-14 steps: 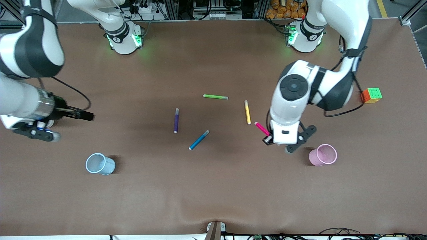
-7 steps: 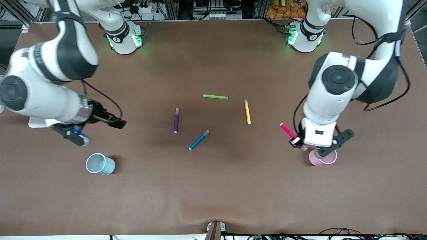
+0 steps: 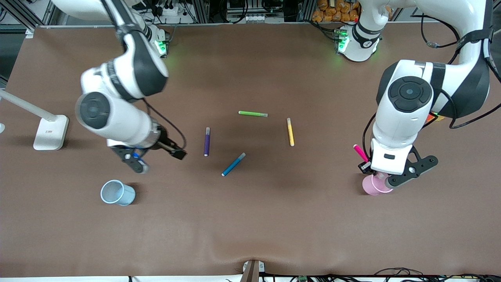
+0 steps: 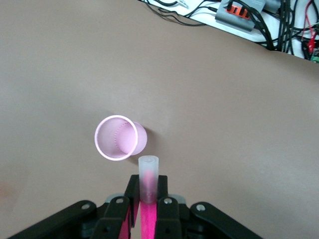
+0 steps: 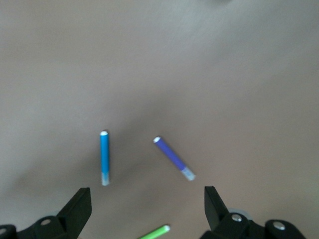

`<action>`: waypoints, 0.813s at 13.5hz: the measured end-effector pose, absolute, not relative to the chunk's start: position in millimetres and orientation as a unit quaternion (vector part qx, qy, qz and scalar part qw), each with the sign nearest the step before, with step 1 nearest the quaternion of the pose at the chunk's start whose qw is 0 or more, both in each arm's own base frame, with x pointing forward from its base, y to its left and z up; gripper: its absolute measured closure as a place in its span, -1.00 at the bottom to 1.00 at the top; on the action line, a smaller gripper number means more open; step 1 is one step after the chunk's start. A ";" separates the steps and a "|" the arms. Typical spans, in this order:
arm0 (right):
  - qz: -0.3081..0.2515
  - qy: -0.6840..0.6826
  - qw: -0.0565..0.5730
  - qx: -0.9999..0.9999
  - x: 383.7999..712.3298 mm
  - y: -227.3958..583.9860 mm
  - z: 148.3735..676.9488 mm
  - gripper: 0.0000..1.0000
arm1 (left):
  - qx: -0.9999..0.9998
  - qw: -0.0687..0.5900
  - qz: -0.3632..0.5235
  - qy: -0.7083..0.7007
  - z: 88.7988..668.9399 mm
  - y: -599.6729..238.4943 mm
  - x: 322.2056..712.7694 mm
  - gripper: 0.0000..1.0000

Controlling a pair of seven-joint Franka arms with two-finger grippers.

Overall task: Place pink and blue markers in matching cups
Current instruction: 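Drop the pink marker into the pink cup while the right gripper descends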

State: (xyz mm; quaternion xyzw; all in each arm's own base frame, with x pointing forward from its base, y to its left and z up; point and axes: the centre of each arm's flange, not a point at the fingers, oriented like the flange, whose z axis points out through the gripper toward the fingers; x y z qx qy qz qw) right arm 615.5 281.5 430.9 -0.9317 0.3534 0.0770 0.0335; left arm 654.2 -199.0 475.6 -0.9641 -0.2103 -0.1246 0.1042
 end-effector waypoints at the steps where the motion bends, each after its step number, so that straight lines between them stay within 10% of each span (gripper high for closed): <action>1: 0.075 0.363 0.032 -0.928 612.4 299.2 419.5 -1.00 | -0.964 0.109 -0.127 -0.208 476.0 -198.1 654.3 0.66; 11: 0.040 0.412 0.050 -0.909 590.5 412.4 297.3 -1.00 | -0.938 0.253 -0.201 -0.129 466.7 -178.2 668.0 0.66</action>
